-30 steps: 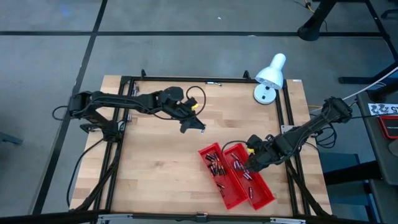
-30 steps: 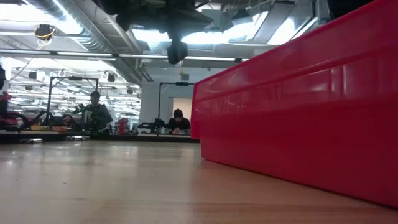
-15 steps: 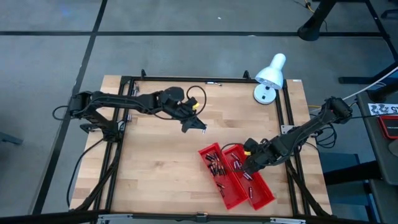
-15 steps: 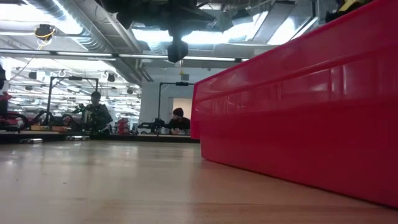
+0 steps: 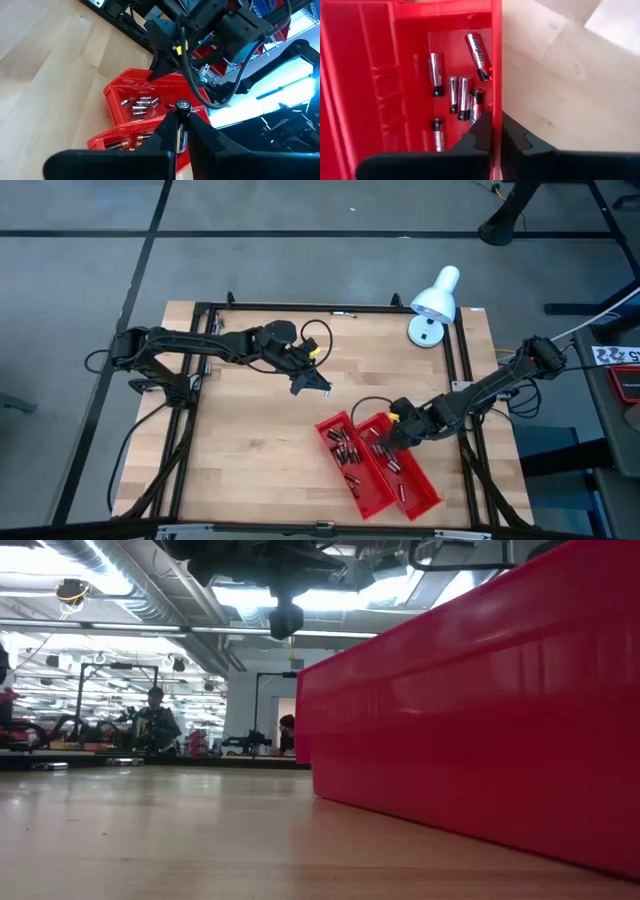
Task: Sort batteries
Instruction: Put the silver battery into the right red bin
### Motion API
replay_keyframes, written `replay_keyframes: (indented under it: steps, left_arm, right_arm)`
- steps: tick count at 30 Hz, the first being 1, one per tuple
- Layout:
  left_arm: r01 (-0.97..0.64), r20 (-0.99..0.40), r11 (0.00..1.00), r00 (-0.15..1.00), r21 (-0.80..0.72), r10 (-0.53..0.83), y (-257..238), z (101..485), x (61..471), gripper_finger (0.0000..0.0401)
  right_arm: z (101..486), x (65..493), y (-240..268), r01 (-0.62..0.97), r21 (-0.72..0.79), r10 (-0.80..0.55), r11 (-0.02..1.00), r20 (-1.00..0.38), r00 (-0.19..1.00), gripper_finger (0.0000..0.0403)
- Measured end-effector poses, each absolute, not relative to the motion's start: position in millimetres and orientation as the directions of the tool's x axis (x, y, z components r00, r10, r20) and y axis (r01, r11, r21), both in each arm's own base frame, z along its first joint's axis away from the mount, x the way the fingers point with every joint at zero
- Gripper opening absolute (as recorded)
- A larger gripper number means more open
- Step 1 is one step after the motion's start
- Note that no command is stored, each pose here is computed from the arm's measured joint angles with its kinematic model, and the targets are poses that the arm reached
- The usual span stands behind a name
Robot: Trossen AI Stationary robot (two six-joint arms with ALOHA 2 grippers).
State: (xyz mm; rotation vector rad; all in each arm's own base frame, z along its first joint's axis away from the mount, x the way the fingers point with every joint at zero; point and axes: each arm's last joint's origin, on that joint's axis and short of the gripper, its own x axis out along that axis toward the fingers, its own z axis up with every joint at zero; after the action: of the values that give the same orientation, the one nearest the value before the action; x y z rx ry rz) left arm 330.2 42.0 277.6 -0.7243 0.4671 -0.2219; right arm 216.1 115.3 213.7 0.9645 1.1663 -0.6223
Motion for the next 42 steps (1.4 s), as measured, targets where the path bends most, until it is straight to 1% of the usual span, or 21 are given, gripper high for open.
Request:
replay_keyframes:
  steps: [2, 6, 8, 13, 20, 24, 26, 35, 42]
  left_arm:
    - [0.043, -0.332, 0.736, 0.873, -0.676, -0.356, 42, 278, 330, 0.0013]
    - [0.063, -0.329, 0.739, 0.868, -0.671, -0.373, 41, 278, 330, 0.0013]
    - [0.074, -0.328, 0.742, 0.864, -0.667, -0.382, 41, 278, 330, 0.0013]
    - [0.112, -0.325, 0.743, 0.849, -0.66, -0.416, 40, 277, 329, 0.0013]
    - [0.138, -0.357, 0.749, 0.814, -0.648, -0.459, 41, 273, 326, 0.0013]
    - [0.157, -0.362, 0.75, 0.8, -0.643, -0.478, 44, 272, 324, 0.0013]
    - [0.169, -0.356, 0.745, 0.797, -0.646, -0.489, 46, 272, 324, 0.0013]
    - [0.164, -0.348, 0.731, 0.797, -0.662, -0.494, 52, 272, 322, 0.0013]
    - [0.161, -0.342, 0.719, 0.795, -0.676, -0.5, 49, 273, 323, 0.0013]
  right_arm:
    - [214, 217, 113, 0.852, 0.305, 0.067, 0.425, -0.95, 0.306, 0.0016]
    - [214, 219, 112, 0.891, 0.33, 0.037, 0.313, -0.941, 0.336, 0.0006]
    - [214, 219, 110, 0.915, 0.324, 0.023, 0.241, -0.944, 0.328, 0.0008]
    - [214, 218, 109, 0.94, 0.325, -0.016, 0.1, -0.944, 0.329, 0.0005]
    - [214, 220, 105, 0.935, 0.351, -0.062, -0.044, -0.935, 0.348, 0.0004]
    - [214, 226, 93, 0.929, 0.362, -0.098, -0.081, -0.93, 0.354, 0.0003]
    - [214, 230, 82, 0.929, 0.363, -0.125, -0.08, -0.928, 0.352, 0.0002]
    - [215, 243, 23, 0.946, 0.321, -0.144, -0.041, -0.939, 0.312, 0.0002]
    - [214, 243, 7, 0.959, 0.281, -0.098, 0.026, -0.954, 0.282, 0.0002]
